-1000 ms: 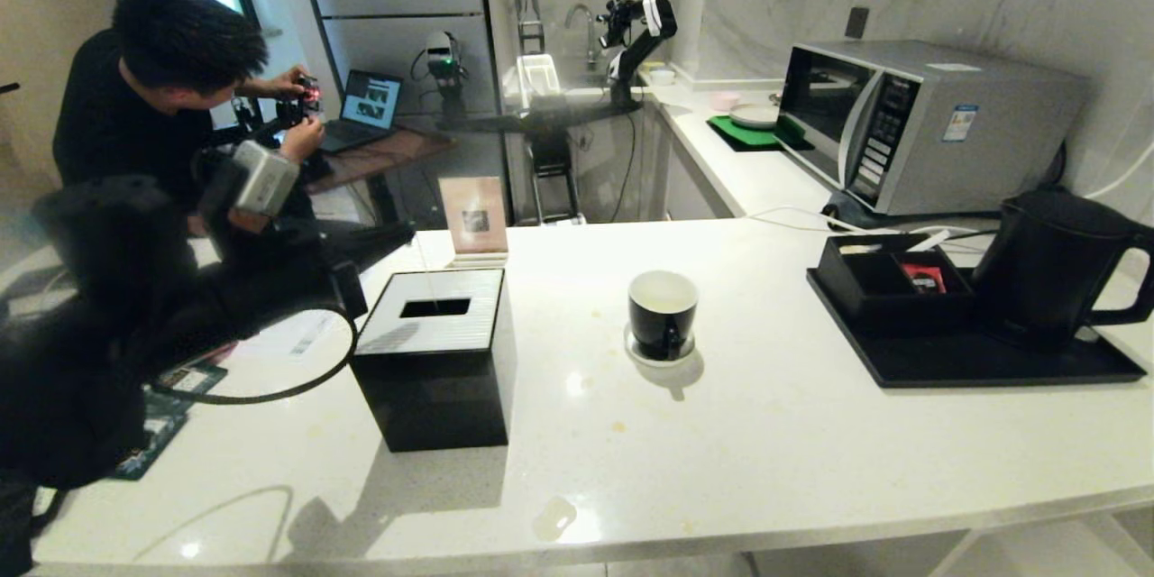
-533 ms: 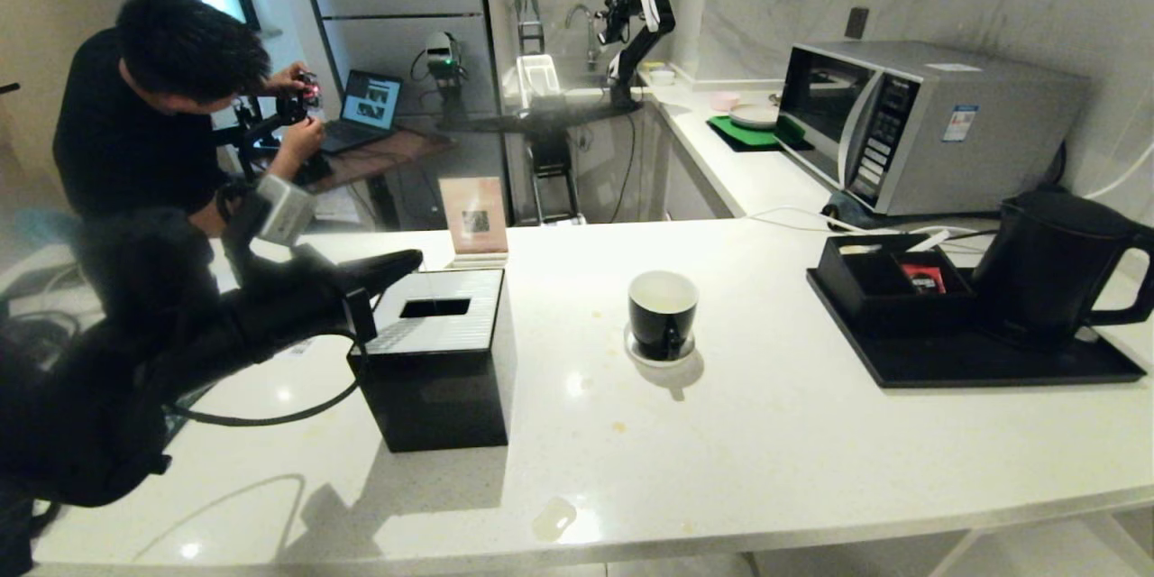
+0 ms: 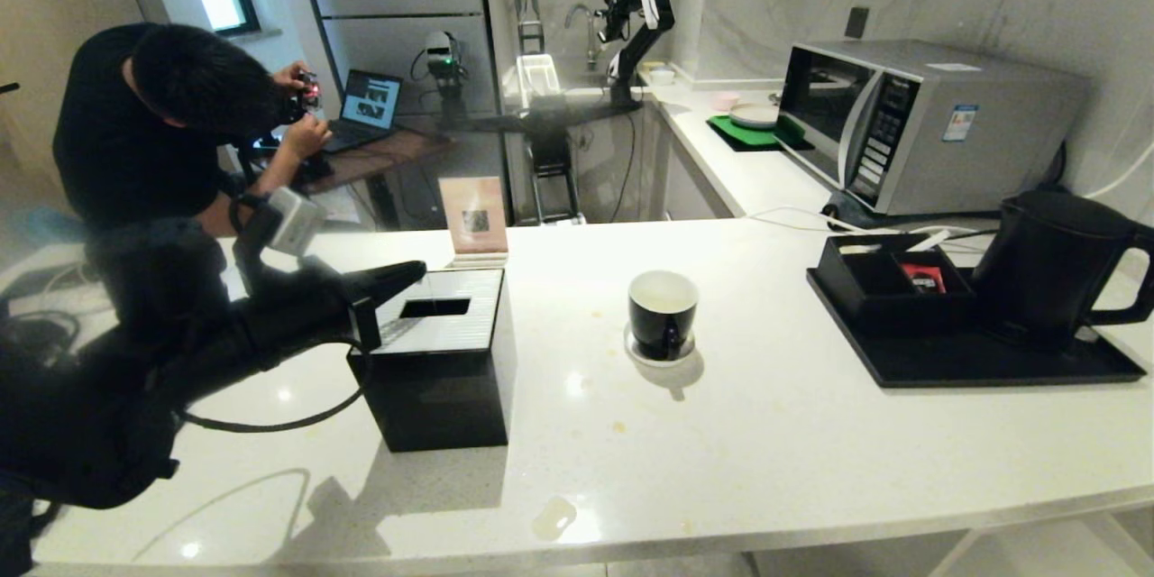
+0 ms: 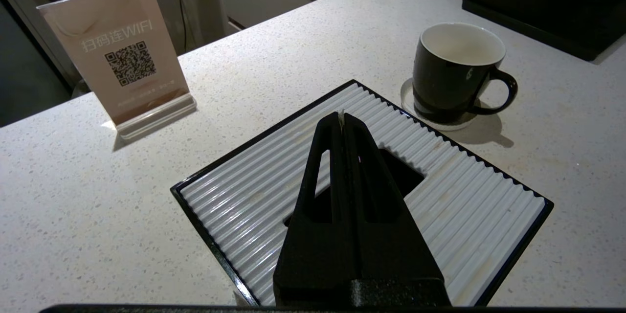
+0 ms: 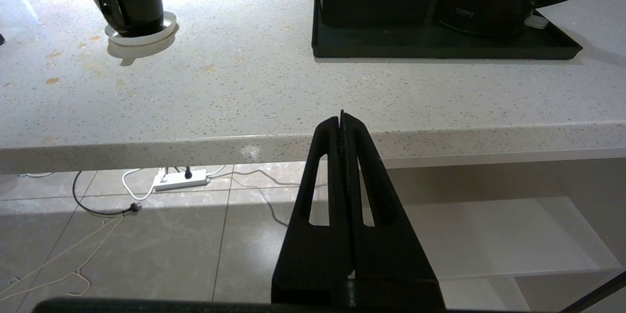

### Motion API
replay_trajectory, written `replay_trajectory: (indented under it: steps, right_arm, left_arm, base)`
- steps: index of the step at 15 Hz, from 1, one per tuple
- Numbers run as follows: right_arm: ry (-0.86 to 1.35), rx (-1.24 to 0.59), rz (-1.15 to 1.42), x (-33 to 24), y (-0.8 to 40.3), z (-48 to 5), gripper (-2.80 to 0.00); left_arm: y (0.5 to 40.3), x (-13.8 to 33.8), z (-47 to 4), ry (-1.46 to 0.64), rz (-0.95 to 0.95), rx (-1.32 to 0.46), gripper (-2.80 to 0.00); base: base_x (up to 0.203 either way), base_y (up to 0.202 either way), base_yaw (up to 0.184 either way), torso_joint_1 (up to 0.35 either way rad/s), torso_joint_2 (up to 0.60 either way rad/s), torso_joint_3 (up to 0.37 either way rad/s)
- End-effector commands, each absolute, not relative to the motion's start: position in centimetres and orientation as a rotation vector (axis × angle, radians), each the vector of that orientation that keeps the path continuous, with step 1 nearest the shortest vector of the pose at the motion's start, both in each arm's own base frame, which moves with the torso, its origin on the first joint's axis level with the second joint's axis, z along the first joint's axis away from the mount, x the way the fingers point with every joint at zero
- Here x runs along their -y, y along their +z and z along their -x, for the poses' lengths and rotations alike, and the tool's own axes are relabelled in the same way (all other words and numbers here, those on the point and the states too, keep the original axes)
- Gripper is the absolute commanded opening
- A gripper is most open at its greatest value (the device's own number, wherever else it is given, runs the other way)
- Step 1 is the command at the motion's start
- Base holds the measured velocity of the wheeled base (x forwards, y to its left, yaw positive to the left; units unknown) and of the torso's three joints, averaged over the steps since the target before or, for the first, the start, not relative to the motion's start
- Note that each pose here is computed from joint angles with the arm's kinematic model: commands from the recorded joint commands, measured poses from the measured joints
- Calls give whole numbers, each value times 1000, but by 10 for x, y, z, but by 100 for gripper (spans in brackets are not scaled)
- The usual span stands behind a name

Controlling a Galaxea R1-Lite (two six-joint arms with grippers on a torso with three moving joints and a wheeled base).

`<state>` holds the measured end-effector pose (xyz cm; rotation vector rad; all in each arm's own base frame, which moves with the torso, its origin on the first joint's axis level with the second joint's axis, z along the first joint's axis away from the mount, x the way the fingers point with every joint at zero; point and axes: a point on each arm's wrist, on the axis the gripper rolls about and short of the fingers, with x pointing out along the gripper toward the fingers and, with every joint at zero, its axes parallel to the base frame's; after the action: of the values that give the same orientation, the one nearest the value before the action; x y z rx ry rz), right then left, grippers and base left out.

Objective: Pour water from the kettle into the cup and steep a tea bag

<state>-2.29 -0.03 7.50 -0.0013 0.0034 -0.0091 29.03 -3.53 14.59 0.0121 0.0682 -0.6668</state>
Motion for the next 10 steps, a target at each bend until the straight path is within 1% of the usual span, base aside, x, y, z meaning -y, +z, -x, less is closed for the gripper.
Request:
replay_trajectory:
  steps: [1,5,6,7,10]
  right_arm:
    - [-9,-5,2,0,75,23,-280]
    - [-9,-5,2,0,75,23,-280]
    - [-9,-5,2,0,75,23,-280]
    - [-9,-5,2,0,75,23,-280]
    - [-9,-5,2,0,75,23,-280]
  left_arm:
    - [145,35,-291,-670,-13,-67,-280]
    - [145,35,-291,-670,-12,-67,-280]
    - [145,35,-291,-670,-12,-67,-30]
    - [145,35,-291,-670,-14,-65,0]
    - [147,36,-291,-670,-19,-55,0]
  base:
    - [0,0,0,0,0,0]
    - [0,0,0,0,0,0]
    - [0,0,0,0,0,0]
    - [0,0,0,0,0,0]
    - [0,0,0,0,0,0]
